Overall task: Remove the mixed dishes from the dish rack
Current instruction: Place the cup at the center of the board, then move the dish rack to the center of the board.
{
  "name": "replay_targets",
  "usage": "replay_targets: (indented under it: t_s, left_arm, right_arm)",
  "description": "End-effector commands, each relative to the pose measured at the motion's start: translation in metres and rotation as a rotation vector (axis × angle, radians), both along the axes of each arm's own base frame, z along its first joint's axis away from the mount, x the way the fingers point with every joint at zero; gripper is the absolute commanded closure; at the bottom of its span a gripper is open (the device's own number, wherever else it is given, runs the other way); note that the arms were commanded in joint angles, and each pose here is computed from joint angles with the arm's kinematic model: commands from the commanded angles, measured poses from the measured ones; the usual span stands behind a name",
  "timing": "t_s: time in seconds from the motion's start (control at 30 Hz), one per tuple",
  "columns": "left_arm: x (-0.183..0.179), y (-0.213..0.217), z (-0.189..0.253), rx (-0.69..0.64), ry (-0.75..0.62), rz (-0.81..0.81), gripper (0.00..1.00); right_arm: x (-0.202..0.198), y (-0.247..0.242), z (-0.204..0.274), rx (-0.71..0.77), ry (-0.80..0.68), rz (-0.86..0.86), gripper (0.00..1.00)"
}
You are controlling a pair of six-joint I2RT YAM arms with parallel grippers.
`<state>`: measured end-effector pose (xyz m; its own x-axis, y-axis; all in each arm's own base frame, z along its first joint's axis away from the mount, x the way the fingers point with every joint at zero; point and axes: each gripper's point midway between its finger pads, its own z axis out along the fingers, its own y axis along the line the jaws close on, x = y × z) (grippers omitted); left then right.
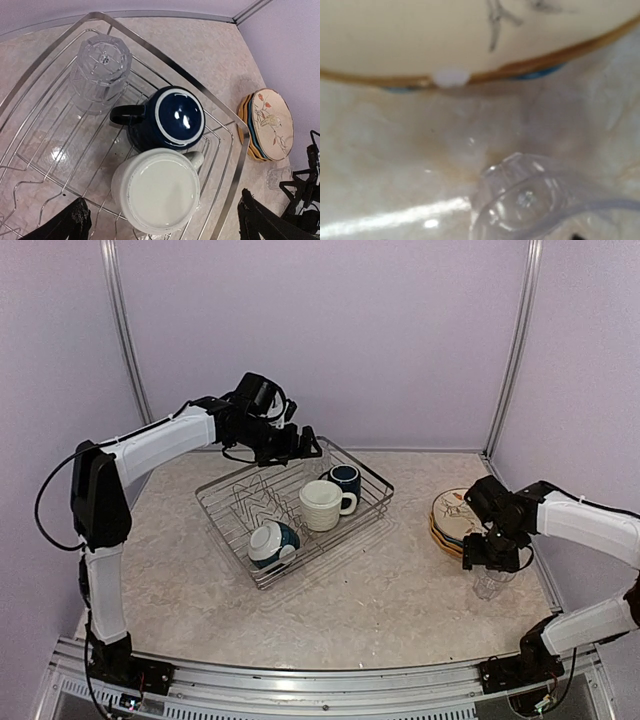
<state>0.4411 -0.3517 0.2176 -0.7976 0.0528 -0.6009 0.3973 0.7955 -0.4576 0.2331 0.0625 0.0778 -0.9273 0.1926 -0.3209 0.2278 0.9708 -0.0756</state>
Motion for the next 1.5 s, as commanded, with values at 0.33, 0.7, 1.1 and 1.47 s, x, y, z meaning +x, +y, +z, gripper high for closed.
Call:
replay_targets:
  t_s: [0.33,0.7,1.1,1.47]
  left_arm:
    - [0.084,0.001,-0.045,0.199,-0.077,-0.006,0.02]
    - [0.100,0.015,-0.058,0.130,-0.025,-0.020,0.02]
    - [0.053,0.000,-0.056,0.097,0.041,-0.165,0.05]
    - [-0.023,-0.014,-0.025,0.131,0.057,-0.233,0.05]
  right_arm:
    - [0.032,0.017,0.114,0.124,-0.361,0.138,0.04]
    - [0.059,0.048,0.133,0.199,-0.429,0.246,0.02]
    - [0.108,0.137,0.153,0.329,-0.472,0.464,0.02]
    - [0.196,0.169,0.125,0.222,-0.501,0.464,0.01]
